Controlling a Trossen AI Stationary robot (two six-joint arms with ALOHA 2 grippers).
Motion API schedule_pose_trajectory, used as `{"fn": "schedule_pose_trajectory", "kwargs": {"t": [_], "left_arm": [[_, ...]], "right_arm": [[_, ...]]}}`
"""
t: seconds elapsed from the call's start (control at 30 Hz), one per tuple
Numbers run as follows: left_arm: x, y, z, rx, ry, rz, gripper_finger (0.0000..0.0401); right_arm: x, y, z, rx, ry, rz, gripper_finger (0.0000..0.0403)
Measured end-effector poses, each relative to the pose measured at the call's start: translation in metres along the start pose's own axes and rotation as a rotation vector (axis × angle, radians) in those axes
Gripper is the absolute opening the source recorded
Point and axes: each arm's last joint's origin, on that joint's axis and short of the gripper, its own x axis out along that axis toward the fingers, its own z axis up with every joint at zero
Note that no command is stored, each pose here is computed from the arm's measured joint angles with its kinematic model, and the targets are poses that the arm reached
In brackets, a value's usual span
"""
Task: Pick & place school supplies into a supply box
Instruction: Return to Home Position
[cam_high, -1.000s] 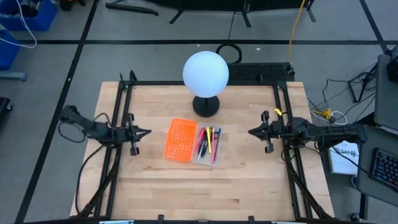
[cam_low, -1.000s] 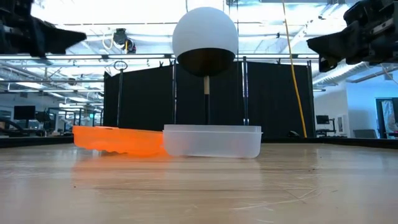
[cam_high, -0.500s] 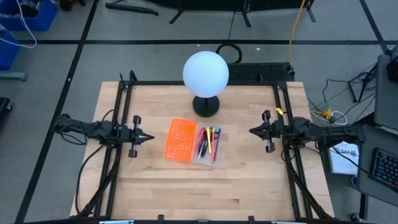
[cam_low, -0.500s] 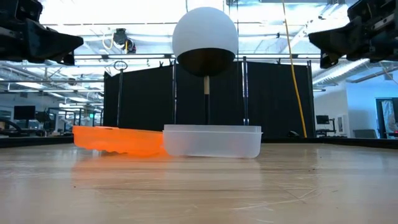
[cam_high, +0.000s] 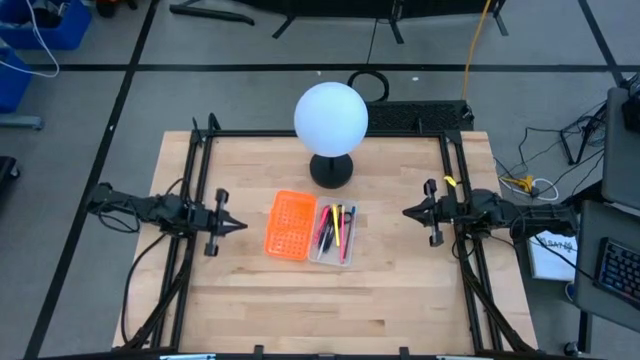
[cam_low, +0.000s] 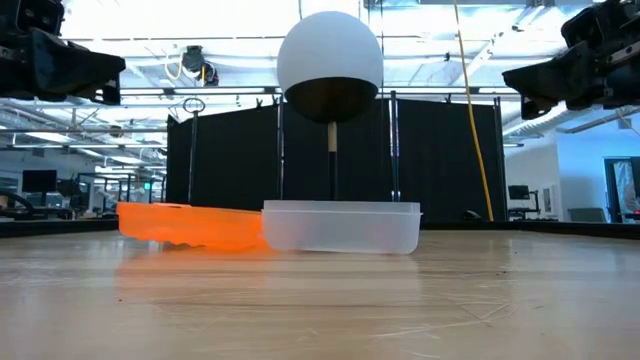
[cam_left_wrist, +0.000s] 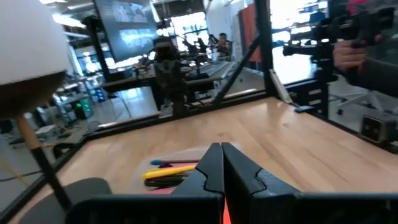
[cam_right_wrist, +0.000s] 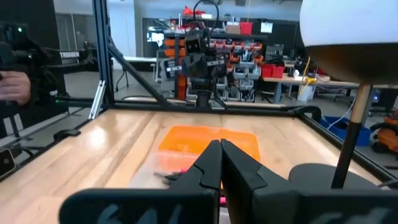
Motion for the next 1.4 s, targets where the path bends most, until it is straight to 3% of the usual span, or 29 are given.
{"fn": "schedule_pose_trajectory", "kwargs": {"t": [0.73,1.07,1.4], "left_arm": [[0.0055,-0.0026,-0.0076,-0.159,0.090,-0.027,0.0002],[0.0059,-0.0016,-0.0032,-0.182,0.036,-0.017,0.0049],[0.0059,-0.0016,-0.0031,-0.182,0.035,-0.017,0.0057]], "right_arm": [[0.0014,0.0001,-0.0067,0.061,0.057,-0.005,0.0000],[0.0014,0.0002,-0.0064,0.063,0.054,0.000,0.0000],[0.0014,0.0002,-0.0064,0.063,0.053,0.001,0.0000]]}}
